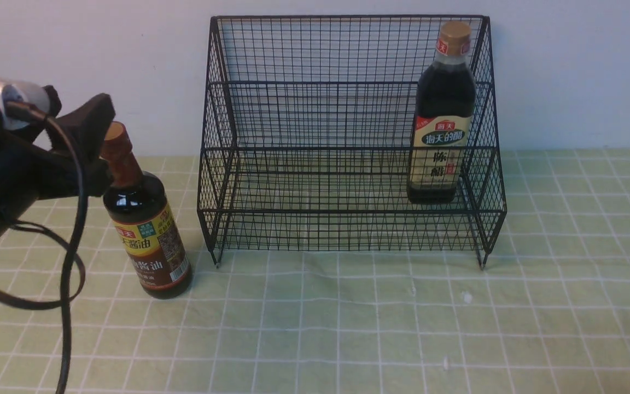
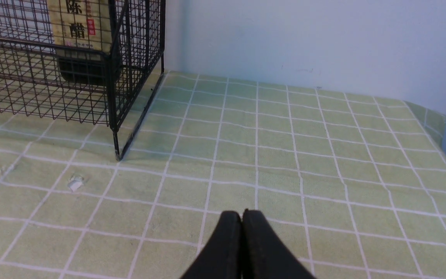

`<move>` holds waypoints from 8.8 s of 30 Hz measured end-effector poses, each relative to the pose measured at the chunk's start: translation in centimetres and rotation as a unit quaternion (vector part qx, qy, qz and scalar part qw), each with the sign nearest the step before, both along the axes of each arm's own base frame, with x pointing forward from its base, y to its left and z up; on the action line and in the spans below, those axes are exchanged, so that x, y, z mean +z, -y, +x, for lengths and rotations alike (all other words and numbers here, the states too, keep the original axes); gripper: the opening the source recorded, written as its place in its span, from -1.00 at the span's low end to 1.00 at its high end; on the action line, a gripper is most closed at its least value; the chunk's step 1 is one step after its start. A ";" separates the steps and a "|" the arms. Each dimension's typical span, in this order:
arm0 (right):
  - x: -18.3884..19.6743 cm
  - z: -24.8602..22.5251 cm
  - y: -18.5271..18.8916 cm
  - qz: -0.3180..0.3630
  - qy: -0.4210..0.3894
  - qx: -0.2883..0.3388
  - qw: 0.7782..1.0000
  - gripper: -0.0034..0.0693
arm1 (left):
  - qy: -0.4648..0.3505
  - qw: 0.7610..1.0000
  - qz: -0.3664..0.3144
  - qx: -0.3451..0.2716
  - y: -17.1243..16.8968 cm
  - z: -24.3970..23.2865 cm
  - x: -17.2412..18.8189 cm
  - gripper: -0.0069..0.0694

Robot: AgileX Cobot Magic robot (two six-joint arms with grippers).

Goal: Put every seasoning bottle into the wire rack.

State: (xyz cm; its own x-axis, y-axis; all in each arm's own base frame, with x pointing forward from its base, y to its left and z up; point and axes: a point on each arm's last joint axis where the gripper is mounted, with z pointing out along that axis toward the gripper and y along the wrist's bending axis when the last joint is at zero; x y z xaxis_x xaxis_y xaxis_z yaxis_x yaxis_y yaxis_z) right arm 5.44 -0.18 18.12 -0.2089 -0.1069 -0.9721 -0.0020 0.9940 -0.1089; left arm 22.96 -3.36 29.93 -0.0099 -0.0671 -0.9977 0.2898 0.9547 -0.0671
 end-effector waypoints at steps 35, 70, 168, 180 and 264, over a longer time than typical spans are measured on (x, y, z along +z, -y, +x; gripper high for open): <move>0.0 0.0 0.0 0.000 0.000 0.000 1.000 -0.95 | -0.110 0.993 0.034 -0.020 0.6 5.1 -5.4 -0.15; 0.0 0.0 0.0 0.000 0.000 0.000 1.000 -0.95 | 0.097 0.984 0.022 -0.149 10.0 13.2 14.0 -0.15; 0.0 0.0 0.0 0.000 0.000 0.000 1.000 -0.95 | 0.082 0.898 0.347 0.257 2.0 8.0 20.9 -0.80; 0.0 0.0 0.0 0.000 0.000 0.000 1.000 -0.95 | -0.278 0.936 0.131 0.170 1.9 3.8 15.7 -0.77; 0.0 0.0 0.0 0.006 0.000 -0.001 1.000 -0.95 | -0.151 0.980 0.072 0.112 -3.2 -17.8 -12.8 -0.77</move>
